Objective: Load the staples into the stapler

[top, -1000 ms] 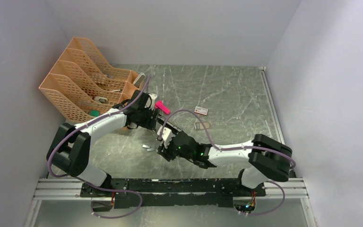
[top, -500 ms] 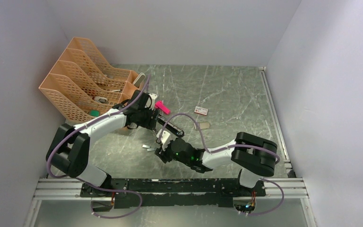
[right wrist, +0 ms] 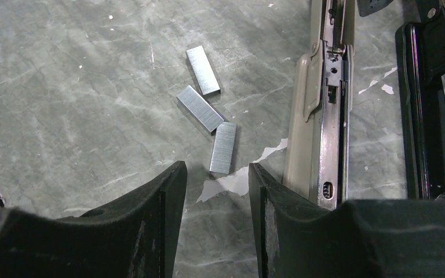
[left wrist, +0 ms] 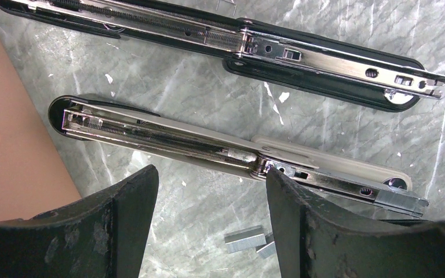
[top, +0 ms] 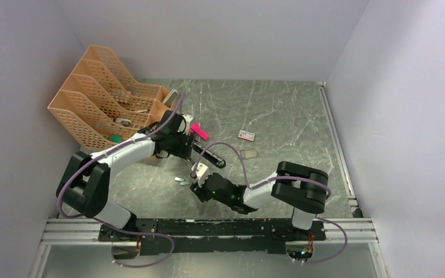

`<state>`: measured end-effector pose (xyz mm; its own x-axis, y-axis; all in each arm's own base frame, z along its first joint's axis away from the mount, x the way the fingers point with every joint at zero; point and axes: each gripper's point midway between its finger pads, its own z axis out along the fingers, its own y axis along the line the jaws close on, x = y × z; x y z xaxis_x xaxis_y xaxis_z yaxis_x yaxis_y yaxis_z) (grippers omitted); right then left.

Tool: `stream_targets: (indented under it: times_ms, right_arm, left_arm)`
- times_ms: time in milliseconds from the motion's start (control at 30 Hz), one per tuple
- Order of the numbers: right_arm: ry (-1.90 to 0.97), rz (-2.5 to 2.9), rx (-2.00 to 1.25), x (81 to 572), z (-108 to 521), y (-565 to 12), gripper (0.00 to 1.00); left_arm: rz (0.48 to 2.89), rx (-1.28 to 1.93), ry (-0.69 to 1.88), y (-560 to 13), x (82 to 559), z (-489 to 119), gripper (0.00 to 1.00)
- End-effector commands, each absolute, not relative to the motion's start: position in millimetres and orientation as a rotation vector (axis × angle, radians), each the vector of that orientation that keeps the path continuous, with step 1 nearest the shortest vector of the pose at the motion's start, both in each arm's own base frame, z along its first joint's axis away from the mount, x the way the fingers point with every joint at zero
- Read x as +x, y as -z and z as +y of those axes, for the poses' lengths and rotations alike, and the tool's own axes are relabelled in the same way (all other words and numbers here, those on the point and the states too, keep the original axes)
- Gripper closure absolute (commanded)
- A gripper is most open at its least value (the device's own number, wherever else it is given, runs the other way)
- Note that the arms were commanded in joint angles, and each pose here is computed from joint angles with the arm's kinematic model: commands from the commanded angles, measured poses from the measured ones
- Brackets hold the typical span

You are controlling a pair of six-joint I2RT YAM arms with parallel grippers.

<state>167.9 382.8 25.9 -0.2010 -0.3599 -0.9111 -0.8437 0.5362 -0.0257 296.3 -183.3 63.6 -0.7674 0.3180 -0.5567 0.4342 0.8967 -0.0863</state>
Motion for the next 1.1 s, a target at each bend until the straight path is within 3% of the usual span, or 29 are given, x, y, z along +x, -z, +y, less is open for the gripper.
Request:
stream_targets:
  times_ms: [0,1067]
  right_arm:
    - [-0.611,1.78,-0.937,172.5,384.8,-28.2,0.54]
    - [-0.605,1.818,-0.964,167.1,380.3,1.1,0.71]
  left_arm:
    - [2.477,0.556,0.271,-68.9,297.3,-183.2,0.27]
    - [2.473,0.559,0.273,-69.9,297.1,-184.4,0.27]
